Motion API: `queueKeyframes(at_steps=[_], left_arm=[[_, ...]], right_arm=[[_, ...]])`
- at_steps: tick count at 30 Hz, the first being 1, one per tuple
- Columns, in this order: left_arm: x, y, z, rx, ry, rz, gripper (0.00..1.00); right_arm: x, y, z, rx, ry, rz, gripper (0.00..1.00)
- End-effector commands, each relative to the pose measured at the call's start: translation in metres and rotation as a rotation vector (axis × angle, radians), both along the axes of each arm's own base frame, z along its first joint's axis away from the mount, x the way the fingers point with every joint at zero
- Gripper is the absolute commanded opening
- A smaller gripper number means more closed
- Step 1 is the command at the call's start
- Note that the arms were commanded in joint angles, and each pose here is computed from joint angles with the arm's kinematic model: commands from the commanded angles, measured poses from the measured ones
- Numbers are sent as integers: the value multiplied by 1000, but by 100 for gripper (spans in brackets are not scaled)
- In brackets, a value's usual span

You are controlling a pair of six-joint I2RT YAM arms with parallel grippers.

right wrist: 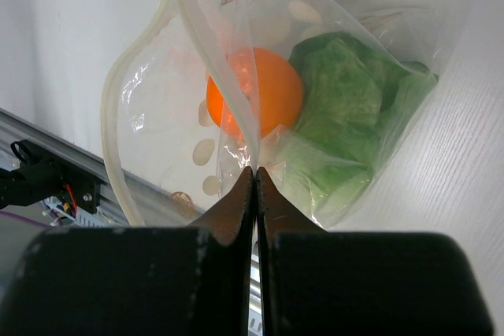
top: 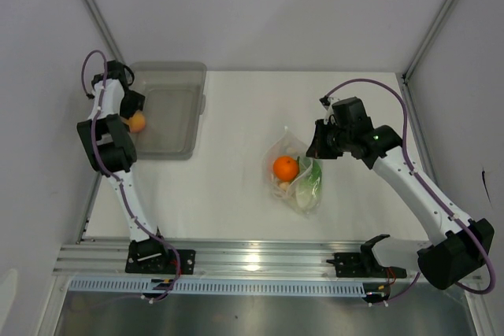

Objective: Place the food in the zip-top bag and seal the zipper
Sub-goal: Pick up the fake fruit from the bin.

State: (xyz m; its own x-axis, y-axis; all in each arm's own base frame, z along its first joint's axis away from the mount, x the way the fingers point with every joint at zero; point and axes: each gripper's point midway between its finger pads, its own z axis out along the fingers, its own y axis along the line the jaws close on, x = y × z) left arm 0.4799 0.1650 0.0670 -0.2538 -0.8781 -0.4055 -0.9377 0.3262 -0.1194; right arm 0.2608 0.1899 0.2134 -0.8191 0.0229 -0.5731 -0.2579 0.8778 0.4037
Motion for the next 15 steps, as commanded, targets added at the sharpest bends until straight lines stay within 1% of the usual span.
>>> queueKeyframes(at_steps=[1,6,7,15], left_arm=[[-1,9,6,4,0,63,100],[-4,10,4,-6,20,94,99],[-10,11,1,-16,43,108,99],[-14,15,-4,-49,50,152,99]], right_arm=[[4,2,5,16,-28,13,0],[5,1,5,15,-30,8,0],[5,1,5,15,-27,9,0],[6,3,3,21,-23,12,0]])
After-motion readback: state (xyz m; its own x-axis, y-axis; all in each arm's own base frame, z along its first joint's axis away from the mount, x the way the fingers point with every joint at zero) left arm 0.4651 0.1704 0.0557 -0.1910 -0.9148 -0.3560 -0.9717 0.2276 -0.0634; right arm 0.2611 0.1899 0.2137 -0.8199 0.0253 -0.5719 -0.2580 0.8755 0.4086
